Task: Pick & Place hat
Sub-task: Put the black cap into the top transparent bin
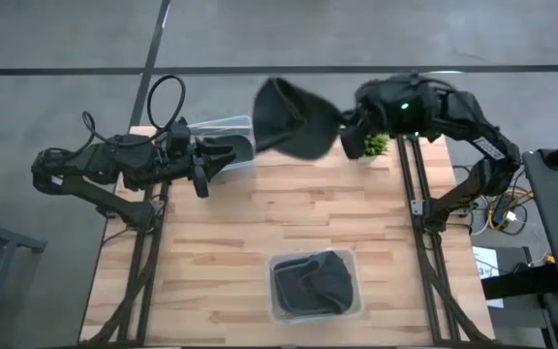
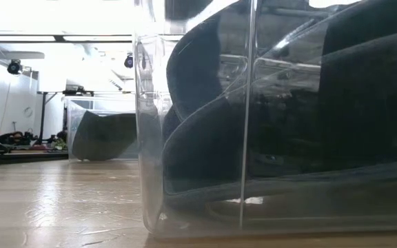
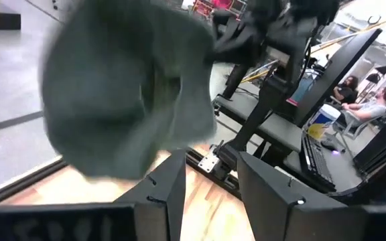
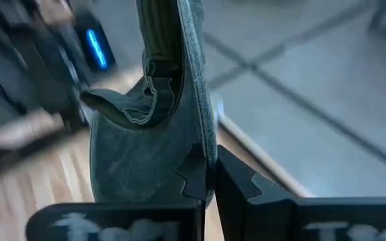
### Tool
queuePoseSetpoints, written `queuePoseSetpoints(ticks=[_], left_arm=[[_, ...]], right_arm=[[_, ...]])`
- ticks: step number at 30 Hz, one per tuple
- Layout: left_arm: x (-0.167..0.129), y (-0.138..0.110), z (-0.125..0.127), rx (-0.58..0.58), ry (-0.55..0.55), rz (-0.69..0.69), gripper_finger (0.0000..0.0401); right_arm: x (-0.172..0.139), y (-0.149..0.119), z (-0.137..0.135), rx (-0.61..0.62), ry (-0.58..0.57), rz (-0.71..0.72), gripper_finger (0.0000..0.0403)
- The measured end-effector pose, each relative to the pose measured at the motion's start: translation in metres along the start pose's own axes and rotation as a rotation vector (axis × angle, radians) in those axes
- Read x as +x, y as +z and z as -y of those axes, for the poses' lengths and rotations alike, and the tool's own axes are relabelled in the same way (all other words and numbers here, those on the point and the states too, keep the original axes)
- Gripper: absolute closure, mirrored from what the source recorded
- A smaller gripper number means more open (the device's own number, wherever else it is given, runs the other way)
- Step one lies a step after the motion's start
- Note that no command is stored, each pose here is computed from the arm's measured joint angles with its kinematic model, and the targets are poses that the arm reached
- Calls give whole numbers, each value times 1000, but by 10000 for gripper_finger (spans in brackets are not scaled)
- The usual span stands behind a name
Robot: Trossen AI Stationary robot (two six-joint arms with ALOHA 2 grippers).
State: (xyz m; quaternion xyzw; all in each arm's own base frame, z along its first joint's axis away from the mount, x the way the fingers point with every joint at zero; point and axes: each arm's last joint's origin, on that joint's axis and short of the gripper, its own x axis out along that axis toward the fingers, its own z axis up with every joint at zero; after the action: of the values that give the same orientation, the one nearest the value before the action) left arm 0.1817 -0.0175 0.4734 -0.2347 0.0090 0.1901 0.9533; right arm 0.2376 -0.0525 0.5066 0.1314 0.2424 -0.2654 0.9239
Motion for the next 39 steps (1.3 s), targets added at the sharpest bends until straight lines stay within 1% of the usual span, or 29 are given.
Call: queuePoseSetpoints(ticks=[3,7,11,15,17,20,23,27,33,39], left_arm=[[0,0,0,-34,0,0,273],[0,0,-1,-67,20,12,273],[0,1,-1,-161,34,33,273],[7,3,2,-235,78,111,273],[13,2,5,-253,82,141,273],[20,3,10,-278,81,191,273],[28,6,16,-341,74,259,273],[39,7,22,-328,68,313,273],[53,-1,24,-362,138,344,273],[56,0,25,-372,173,389,273]], right_arm=[[-6,15,-2,17,37,140,394],[-10,27,-6,19,74,266,394],[-6,35,-10,-4,94,367,394],[2,44,-15,-19,112,491,394],[7,45,-17,-32,114,535,394],[17,43,-19,-39,99,558,394],[26,40,-21,-54,86,560,394],[36,37,-23,-60,86,574,394],[35,39,-24,-56,125,610,394],[39,36,-25,-65,132,588,394]])
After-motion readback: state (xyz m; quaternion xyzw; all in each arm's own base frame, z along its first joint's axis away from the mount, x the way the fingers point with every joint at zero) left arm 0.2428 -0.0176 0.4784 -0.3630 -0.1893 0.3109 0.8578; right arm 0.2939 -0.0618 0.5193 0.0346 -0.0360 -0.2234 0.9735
